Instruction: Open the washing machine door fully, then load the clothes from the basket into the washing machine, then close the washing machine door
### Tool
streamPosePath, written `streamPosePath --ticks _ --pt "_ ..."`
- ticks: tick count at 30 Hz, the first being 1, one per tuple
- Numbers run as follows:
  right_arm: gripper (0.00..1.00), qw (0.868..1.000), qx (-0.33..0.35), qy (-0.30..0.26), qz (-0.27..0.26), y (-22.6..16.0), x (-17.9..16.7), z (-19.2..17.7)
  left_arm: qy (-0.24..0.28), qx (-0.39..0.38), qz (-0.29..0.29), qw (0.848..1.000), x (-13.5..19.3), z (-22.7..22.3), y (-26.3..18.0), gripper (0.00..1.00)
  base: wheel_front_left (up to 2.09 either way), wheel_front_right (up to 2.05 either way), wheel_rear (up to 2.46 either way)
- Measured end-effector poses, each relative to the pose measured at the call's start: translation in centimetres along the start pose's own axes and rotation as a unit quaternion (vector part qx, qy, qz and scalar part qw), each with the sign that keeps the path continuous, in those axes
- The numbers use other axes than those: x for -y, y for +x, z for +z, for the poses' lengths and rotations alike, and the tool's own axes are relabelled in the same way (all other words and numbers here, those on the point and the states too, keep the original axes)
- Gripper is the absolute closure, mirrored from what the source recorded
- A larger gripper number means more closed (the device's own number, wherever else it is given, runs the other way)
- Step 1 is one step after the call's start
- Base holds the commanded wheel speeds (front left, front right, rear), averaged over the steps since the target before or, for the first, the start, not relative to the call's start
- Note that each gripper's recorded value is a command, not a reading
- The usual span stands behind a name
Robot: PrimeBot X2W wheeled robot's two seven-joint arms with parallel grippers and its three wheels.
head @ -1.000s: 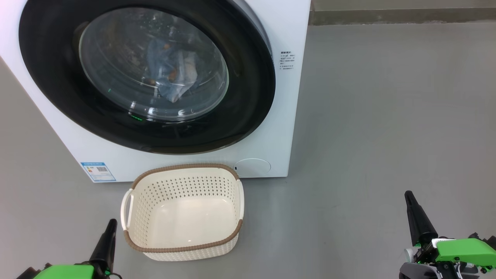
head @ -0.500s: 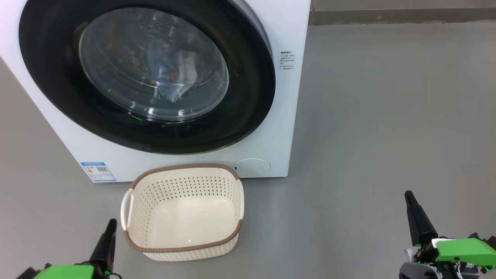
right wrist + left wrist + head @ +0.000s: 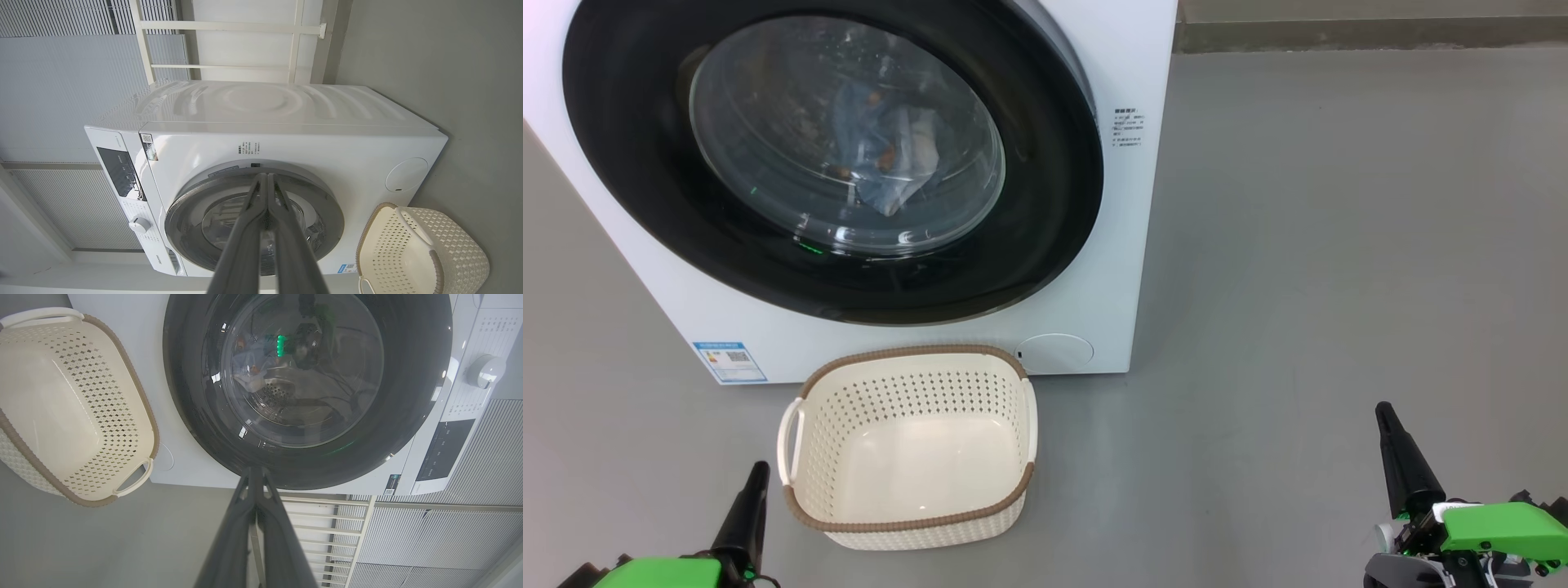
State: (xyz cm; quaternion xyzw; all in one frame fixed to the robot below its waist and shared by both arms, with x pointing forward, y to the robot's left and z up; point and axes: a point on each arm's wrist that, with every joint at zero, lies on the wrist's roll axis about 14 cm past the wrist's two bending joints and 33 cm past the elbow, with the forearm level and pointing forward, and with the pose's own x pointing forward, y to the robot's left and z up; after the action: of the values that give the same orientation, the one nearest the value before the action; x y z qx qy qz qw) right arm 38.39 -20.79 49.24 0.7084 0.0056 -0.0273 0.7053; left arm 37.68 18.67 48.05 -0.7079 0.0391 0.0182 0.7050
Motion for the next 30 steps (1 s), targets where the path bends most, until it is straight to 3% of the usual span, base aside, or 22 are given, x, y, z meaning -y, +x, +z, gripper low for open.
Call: streamPosePath --ticks 30 --pt "1.0 1.0 0.0 0.0 0.0 0.0 0.0 0.0 0.0 0.0 0.0 1.0 0.0 0.0 0.0 1.0 0.0 0.0 0.0"
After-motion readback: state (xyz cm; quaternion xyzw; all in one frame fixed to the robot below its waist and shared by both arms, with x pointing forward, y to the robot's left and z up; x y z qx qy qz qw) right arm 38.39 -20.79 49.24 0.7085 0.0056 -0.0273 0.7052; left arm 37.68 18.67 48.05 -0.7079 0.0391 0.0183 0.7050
